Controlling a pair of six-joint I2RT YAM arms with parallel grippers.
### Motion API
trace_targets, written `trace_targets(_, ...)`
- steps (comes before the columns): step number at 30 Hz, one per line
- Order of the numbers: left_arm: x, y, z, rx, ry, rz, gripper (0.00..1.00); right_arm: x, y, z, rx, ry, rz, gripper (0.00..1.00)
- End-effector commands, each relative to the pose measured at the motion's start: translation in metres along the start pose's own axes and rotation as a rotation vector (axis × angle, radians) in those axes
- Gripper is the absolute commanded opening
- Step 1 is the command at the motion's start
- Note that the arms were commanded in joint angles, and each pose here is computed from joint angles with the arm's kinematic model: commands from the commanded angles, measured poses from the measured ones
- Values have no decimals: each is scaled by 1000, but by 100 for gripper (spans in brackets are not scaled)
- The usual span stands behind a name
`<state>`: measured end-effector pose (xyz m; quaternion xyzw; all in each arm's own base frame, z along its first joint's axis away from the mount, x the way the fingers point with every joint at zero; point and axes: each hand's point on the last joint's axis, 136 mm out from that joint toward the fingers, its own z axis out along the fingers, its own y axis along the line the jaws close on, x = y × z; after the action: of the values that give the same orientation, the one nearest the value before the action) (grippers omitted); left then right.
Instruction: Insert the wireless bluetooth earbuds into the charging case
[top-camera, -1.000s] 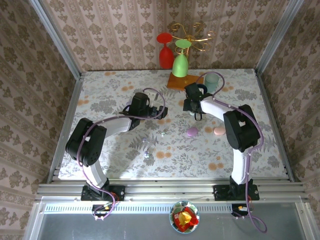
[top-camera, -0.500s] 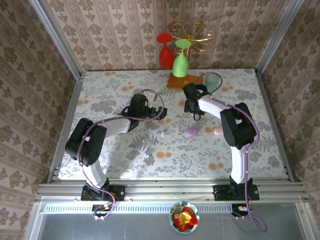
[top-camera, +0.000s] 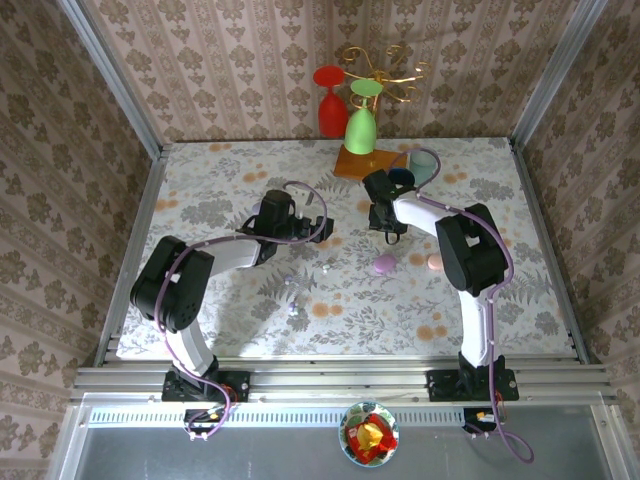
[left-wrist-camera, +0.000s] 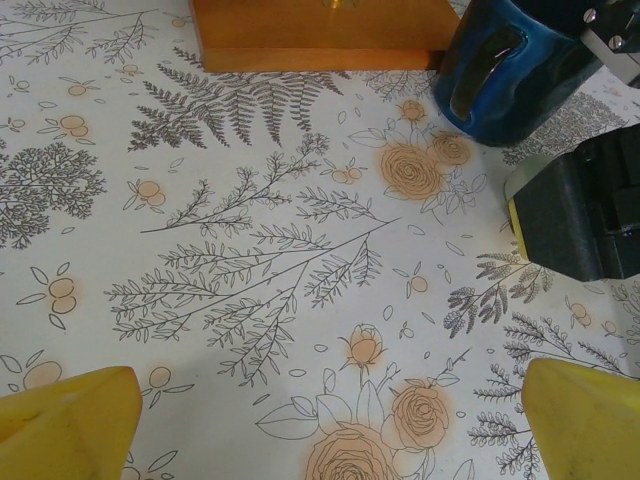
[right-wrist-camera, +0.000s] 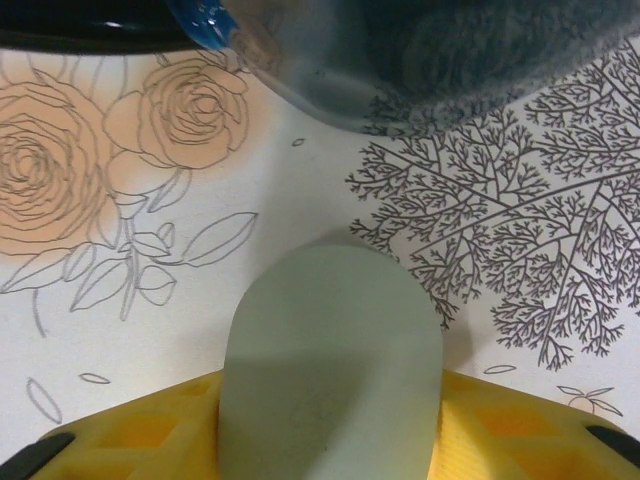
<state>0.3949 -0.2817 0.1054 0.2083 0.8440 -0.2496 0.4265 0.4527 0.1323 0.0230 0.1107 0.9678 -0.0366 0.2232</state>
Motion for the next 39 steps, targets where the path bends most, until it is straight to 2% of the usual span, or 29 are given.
trace_targets(1, -11, -2, -7, 18, -41, -3, 98, 6, 2, 1, 11, 30, -5, 44)
trace_targets(4, -12, -2, -9, 19, -49, 7, 98, 4, 1, -6, -3, 7, -24, 34)
trace_targets(9, -15, -4, -18, 38, -74, 47, 99, 5, 11, -25, -82, -19, -157, 27)
trace_targets(14, -30, -20, -49, 137, -263, 218, 96, 23, 29, -60, -282, -26, -404, 26)
trace_targets(16, -30, -27, -61, 178, -295, 286, 97, 33, 35, -78, -369, -30, -503, 26)
trace_targets(20, -20, -47, -78, 327, -292, 378, 96, 49, 39, -108, -490, -47, -667, 27)
trace_targets(23, -13, -70, -93, 443, -334, 456, 96, 57, 39, -125, -549, -80, -764, 25)
trace_targets(28, 2, -101, -116, 643, -362, 519, 94, 80, 57, -166, -790, -121, -931, 25)
trace_targets(32, 13, -115, -132, 732, -395, 537, 93, 100, 59, -191, -901, -80, -1058, 25)
trace_targets(39, 23, -132, -148, 885, -391, 509, 88, 122, 77, -228, -1052, -175, -1251, 24)
